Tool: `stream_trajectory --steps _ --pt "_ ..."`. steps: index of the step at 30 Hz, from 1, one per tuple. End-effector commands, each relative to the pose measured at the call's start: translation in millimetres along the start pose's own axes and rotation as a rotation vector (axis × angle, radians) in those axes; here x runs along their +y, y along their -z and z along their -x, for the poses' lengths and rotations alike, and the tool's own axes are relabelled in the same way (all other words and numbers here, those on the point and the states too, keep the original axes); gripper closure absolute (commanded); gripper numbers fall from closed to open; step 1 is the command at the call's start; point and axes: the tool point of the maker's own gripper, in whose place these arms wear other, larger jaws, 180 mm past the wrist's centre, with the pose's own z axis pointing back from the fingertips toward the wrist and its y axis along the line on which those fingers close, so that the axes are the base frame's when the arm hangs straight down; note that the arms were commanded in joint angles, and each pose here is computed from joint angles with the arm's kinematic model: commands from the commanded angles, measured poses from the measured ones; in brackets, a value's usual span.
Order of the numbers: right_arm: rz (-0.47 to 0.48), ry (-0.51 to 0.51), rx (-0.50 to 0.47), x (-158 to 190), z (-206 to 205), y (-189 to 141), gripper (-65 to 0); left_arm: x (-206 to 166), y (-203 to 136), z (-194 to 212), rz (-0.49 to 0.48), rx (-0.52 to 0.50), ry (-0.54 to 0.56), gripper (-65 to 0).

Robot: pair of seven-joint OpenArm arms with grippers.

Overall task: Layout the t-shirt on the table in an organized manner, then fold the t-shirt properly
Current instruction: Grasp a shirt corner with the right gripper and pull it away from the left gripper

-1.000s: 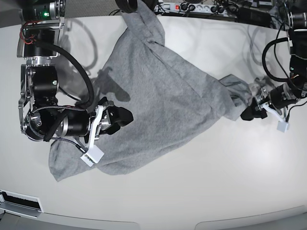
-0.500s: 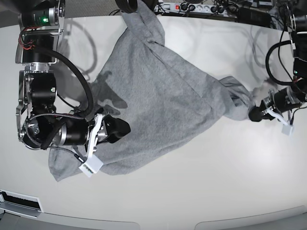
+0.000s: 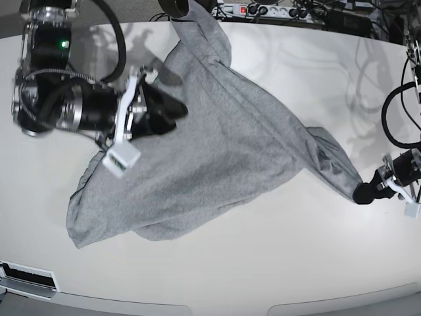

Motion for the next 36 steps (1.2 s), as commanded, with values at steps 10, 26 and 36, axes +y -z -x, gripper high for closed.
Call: stream_trajectory --steps 10,26,36 --pt "0.07 0.118 0.119 24.7 78.5 14.2 -44.2 -6.5 -7.7 -29.3 0.024 -0.076 0.019 0.0" --pt "-0.005 0.147 0.217 54.9 114.4 65.1 -44.1 -10.8 -8.4 -34.9 0.048 -0.106 -0.003 0.0" --pt "0.092 0.082 0.267 59.2 120.7 85.2 -41.5 -10.8 -8.3 -34.2 0.048 -0.102 -0.003 0.0"
